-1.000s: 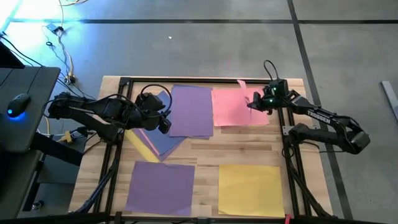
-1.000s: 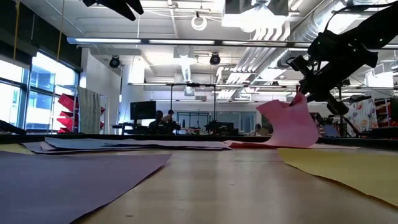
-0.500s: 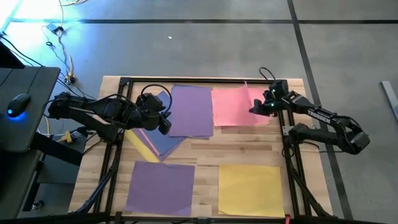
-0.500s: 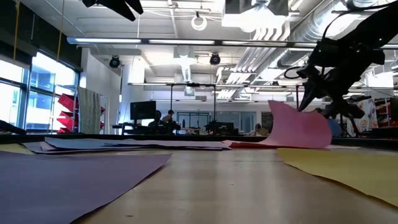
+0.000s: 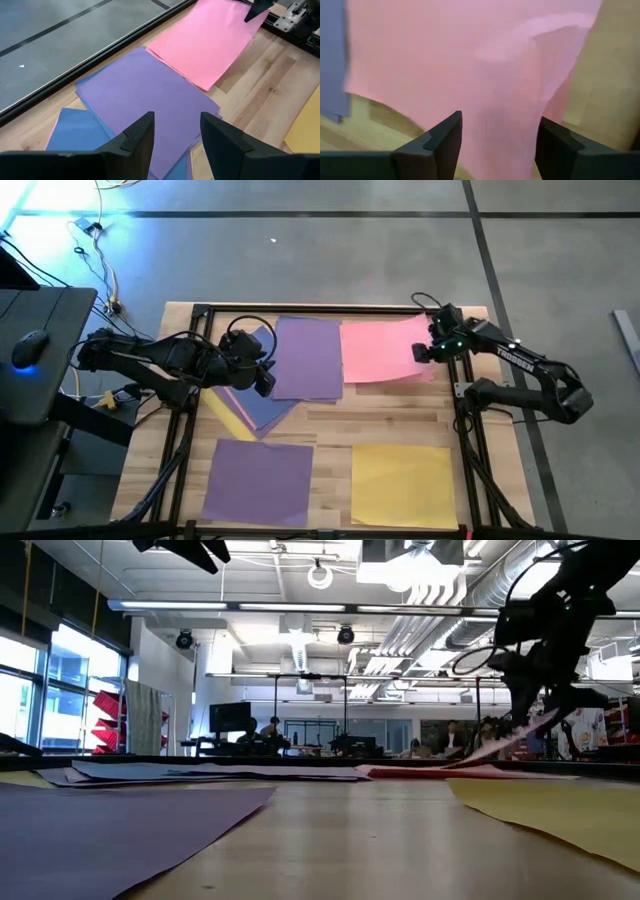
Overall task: Organize paper
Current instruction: Stack the pink paper on the pink paper at the top right corner of the table
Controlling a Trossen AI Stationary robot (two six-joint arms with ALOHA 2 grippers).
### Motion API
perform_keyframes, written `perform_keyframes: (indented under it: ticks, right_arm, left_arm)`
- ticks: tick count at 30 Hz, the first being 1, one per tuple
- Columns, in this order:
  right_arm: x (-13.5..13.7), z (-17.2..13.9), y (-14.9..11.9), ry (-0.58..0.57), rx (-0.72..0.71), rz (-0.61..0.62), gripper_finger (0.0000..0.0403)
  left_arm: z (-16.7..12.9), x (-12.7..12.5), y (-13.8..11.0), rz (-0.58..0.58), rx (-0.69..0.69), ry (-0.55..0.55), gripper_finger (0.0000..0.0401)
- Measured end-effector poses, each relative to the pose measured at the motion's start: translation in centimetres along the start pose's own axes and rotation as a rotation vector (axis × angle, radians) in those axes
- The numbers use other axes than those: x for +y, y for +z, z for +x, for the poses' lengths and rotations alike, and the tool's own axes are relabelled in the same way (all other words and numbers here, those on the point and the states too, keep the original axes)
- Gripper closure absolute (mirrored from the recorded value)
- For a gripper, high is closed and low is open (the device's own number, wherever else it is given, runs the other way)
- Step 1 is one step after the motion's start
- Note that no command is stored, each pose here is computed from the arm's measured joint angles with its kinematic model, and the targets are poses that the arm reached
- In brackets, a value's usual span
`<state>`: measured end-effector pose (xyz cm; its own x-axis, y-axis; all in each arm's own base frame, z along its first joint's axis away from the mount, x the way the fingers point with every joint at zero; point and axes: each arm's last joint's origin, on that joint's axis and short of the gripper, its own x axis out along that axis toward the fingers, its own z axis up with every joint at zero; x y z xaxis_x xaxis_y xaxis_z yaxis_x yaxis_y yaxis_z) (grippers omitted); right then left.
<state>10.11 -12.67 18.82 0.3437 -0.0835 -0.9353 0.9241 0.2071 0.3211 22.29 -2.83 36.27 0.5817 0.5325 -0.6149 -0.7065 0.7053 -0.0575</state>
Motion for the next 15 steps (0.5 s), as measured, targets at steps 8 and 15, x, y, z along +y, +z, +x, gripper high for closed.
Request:
perform_keyframes:
  ticks: [8, 15]
  right_arm:
    - [-0.2, 2.0, 0.9, -0.063, 0.041, 0.005, 0.0299]
    - [-0.4, 2.4, 0.9, -0.107, 0.054, 0.017, 0.0396]
  left_arm:
    - [0.0, 0.0, 0.0, 0.0, 0.003, -0.003, 0.0266]
    - [0.0, 0.0, 0.0, 0.0, 0.003, -0.004, 0.0266]
